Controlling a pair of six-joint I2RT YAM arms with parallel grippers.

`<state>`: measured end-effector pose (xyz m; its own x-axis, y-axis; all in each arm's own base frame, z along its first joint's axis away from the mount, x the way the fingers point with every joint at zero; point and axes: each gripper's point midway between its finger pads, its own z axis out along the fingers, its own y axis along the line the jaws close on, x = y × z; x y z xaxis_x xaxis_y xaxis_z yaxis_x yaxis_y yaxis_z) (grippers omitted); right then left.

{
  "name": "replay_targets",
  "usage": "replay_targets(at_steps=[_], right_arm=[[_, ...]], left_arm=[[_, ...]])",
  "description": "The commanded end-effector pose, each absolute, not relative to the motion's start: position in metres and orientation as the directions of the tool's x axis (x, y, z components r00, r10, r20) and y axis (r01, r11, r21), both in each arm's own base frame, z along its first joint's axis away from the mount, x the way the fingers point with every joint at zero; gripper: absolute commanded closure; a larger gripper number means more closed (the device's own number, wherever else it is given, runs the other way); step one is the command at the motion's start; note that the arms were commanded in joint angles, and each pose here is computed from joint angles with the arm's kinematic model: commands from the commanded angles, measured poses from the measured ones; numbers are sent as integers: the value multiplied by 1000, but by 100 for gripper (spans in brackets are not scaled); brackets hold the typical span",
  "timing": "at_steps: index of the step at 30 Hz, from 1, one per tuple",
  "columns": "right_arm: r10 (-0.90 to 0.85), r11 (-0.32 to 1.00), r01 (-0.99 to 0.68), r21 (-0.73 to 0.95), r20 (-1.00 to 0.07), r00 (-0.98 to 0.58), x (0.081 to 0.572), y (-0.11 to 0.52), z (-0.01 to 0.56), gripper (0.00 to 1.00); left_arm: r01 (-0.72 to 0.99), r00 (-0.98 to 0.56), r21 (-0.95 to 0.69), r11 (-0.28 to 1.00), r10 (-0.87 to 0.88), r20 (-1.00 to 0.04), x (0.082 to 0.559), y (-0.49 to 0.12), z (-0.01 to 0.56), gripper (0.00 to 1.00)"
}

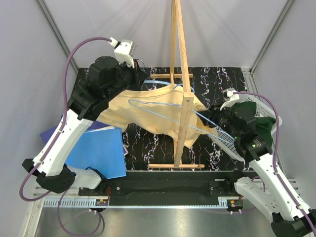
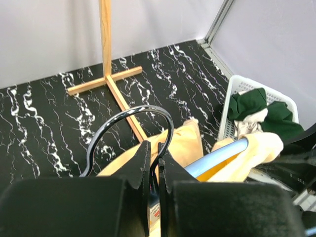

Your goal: Remove the t-shirt from the hanger

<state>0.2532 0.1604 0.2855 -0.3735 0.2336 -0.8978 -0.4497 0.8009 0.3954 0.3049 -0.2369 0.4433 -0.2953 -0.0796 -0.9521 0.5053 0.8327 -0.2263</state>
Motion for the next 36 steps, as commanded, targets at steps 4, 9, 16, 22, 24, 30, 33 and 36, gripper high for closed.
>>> replay_targets(at_steps=[4, 9, 16, 22, 24, 30, 33, 36], right_arm=[[326, 861, -319, 397, -910, -256, 271, 134, 304, 100], [429, 903, 54, 427, -886, -176, 275, 69, 292, 100], [524, 810, 350, 472, -849, -68, 247, 12, 267, 100], [567, 775, 371, 512, -822, -49, 232, 5, 255, 100], [562, 773, 386, 503, -825, -50, 229, 1, 255, 100], [537, 765, 424, 484, -843, -6, 223, -13, 267, 100], [522, 762, 444, 471, -853, 8, 221, -19, 269, 100], [515, 758, 456, 465, -857, 18, 219, -22, 272, 100]], left_arm=[[551, -229, -280, 786, -180, -957, 293, -237, 469, 100], [397, -204, -337, 854, -276, -939, 308, -211, 469, 100], [297, -120, -449, 842, -434, -893, 316, -179, 480, 100], [238, -45, -545, 804, -551, -833, 317, -158, 485, 100], [235, -17, -557, 796, -570, -822, 315, -151, 492, 100], [199, 34, -558, 805, -575, -818, 306, -131, 493, 100], [176, 51, -550, 816, -566, -823, 305, -122, 487, 100], [160, 71, -544, 824, -559, -826, 301, -114, 487, 100]])
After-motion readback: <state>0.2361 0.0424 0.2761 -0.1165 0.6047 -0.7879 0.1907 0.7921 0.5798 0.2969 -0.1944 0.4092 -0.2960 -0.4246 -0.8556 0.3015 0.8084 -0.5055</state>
